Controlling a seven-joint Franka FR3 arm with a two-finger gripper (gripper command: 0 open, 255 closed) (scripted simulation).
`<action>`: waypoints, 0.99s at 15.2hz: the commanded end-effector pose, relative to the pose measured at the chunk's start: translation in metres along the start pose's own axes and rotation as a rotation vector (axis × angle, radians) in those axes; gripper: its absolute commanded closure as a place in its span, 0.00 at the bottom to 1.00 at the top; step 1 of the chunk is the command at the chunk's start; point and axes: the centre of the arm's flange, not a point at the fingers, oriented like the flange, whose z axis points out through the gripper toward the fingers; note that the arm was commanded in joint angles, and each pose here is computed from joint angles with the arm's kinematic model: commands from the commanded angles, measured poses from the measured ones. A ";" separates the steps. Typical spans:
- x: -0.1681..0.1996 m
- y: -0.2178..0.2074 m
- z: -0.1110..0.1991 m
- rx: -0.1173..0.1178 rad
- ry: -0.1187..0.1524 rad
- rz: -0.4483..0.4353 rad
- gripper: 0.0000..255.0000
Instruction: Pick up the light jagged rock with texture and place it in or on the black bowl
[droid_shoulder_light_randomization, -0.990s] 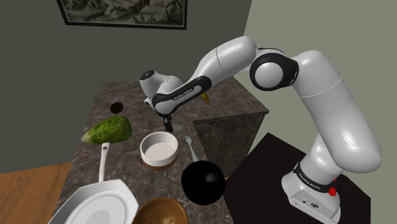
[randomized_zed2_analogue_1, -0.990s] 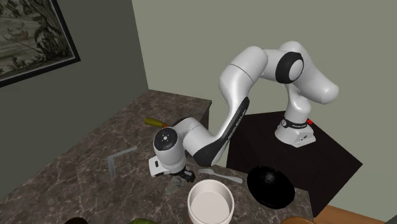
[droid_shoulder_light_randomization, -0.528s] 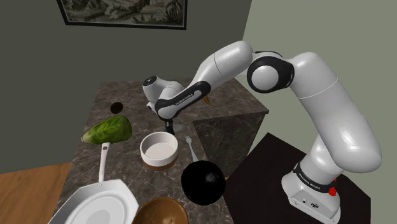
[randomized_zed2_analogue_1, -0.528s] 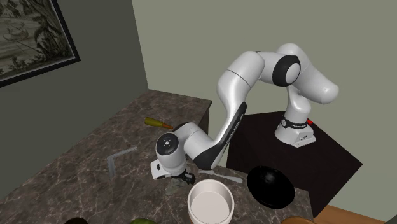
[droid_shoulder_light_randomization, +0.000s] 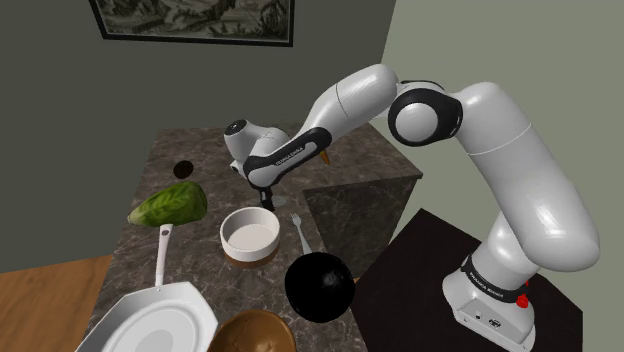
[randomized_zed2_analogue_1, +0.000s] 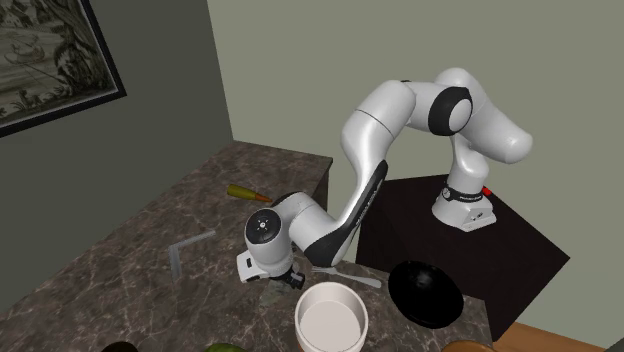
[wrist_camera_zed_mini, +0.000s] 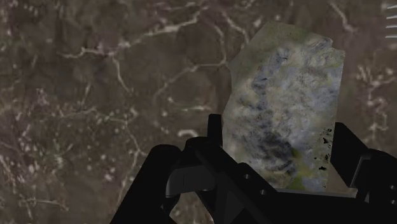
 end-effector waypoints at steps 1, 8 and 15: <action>0.000 0.000 0.001 0.000 -0.001 0.000 1.00; -0.002 0.001 -0.004 0.000 -0.001 0.000 1.00; -0.012 0.005 -0.039 0.000 -0.001 0.000 1.00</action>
